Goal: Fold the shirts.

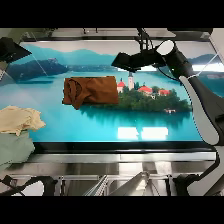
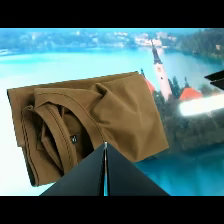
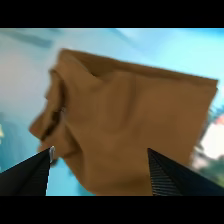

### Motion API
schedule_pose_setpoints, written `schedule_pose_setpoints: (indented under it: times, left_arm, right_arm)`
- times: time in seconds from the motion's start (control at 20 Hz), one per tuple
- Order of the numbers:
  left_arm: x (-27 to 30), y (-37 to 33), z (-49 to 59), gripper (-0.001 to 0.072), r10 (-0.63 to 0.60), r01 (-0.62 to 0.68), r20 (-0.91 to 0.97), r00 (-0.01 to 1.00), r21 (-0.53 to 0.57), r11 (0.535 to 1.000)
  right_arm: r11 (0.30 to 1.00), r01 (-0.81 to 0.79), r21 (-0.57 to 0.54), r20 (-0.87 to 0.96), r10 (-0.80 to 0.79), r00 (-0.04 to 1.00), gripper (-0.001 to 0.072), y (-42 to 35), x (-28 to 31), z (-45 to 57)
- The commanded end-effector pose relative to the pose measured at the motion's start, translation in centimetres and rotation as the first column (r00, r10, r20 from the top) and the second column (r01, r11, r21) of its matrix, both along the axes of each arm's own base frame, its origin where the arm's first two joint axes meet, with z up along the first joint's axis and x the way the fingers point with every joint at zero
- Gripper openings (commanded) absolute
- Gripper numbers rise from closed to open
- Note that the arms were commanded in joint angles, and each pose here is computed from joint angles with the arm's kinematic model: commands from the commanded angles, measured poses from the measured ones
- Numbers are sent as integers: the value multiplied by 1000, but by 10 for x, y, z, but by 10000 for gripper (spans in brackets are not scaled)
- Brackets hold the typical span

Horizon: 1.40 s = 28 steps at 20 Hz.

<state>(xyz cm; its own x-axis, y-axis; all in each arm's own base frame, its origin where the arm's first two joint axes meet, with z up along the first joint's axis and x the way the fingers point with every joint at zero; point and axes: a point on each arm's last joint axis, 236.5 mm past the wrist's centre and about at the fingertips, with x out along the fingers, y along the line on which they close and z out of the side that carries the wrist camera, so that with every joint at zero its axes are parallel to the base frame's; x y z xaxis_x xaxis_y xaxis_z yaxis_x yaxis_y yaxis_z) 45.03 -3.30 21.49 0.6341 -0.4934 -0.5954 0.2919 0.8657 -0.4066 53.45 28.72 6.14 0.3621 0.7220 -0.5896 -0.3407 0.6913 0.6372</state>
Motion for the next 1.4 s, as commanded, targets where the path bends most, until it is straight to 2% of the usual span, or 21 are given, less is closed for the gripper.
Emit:
schedule_pose_setpoints:
  times: [0.0, 0.15, 0.4, 0.7, 0.8, 1.05, 1.1, 1.25, 1.35]
  left_arm:
    - [2, -7, 0, 15, -10, 10, 8, 1000, 0, 1000]
    - [1, -19, 0, 15, -48, 48, 18, 999, 15, 999]
    - [0, -26, 0, 15, -83, 81, 34, 996, 36, 996]
    - [0, -26, 0, 15, -97, 94, 44, 994, 51, 994]
    - [0, -26, -1, 14, -99, 96, 45, 994, 54, 994]
    - [-2, -26, -1, 15, -110, 108, 44, 993, 61, 992]
    - [-2, -26, -2, 15, -111, 108, 43, 993, 61, 992]
    - [-2, -27, -2, 14, -111, 109, 42, 993, 61, 992]
    - [-4, -28, -3, 15, -119, 117, 33, 992, 60, 991]
  right_arm:
    - [998, 19, -66, -208, -33, 978, 634, -28, -6, -75]
    - [997, 14, -79, -309, -38, 950, 632, -17, -15, -122]
    - [995, -3, -100, -360, -34, 932, 631, -8, -24, -154]
    - [995, 3, -99, -294, -32, 955, 631, 24, -20, -155]
    - [996, 12, -91, -260, -36, 965, 475, 39, -18, -154]
    - [1000, 12, -3, -219, -12, 976, 475, 81, -17, -142]
    - [1000, 11, 4, -207, -10, 978, 457, 87, -16, -139]
    - [999, 18, 28, -166, -13, 986, 18, 101, -11, -126]
    - [999, 6, 37, -122, -1, 993, 15, 104, -5, -105]
